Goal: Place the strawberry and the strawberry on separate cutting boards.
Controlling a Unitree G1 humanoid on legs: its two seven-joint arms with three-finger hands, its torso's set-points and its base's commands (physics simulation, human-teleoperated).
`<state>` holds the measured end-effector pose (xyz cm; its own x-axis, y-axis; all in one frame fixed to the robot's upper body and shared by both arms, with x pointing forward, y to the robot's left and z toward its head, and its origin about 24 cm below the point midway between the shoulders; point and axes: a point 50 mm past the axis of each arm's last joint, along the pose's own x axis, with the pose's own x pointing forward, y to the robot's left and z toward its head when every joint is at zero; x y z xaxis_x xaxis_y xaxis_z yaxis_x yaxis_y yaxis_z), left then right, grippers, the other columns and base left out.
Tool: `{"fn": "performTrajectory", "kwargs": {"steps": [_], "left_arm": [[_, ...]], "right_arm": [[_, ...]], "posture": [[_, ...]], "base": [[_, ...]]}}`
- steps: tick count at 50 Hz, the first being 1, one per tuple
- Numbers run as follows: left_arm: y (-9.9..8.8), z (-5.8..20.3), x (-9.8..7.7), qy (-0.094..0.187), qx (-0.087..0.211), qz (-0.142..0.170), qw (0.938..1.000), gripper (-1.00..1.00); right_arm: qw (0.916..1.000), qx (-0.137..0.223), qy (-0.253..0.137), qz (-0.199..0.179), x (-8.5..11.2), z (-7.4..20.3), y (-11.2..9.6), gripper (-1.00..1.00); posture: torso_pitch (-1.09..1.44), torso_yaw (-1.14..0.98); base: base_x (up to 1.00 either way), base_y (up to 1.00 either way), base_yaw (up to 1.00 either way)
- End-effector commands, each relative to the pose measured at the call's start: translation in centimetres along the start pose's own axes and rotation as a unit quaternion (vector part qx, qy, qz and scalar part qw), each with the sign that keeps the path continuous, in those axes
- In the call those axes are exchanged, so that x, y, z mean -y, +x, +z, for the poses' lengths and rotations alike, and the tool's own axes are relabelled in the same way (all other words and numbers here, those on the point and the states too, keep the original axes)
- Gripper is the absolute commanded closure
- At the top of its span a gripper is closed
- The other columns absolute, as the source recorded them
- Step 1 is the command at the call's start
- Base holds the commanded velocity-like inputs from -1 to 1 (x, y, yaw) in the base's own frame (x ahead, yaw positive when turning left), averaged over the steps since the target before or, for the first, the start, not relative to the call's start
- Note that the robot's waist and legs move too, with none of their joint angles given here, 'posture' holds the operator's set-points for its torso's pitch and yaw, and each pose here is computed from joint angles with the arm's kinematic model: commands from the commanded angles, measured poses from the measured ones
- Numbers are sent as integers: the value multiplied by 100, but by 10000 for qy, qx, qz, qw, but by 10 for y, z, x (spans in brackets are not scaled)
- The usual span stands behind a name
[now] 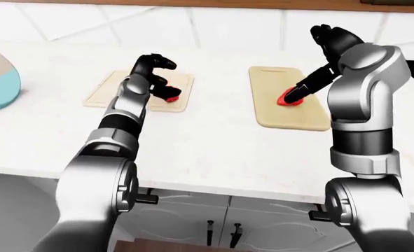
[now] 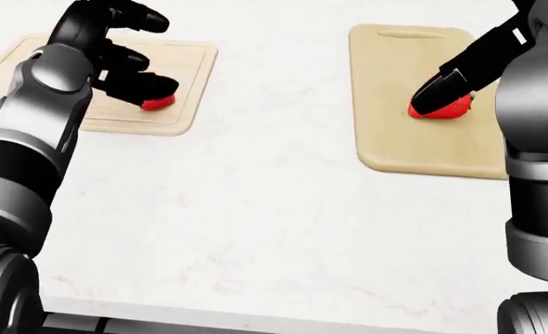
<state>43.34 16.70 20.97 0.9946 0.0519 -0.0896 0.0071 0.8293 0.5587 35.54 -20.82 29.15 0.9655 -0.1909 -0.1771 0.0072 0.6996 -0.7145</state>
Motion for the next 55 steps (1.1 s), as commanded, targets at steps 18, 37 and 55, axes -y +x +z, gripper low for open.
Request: {"fn": "performTrajectory", "kwargs": {"steps": [18,37,55], "left_arm": [[-23,83,-65,-504,1400,446,9879,-66],[-101,92,-109,-568,2053,959,9723,-100],[-170,38,-126,-998,1833,1548,9657,-100]], "right_arm": [[9977,483,-77,-469,40,16,-54,-100],[9934,645,-63,-947,84,-19,-147,-100],[9872,771,125,-1391,85,-72,-215,-100]], "posture": [[0,0],[0,0],[0,0]], "base": [[0,0,0],[0,0,0],[0,0,0]]}}
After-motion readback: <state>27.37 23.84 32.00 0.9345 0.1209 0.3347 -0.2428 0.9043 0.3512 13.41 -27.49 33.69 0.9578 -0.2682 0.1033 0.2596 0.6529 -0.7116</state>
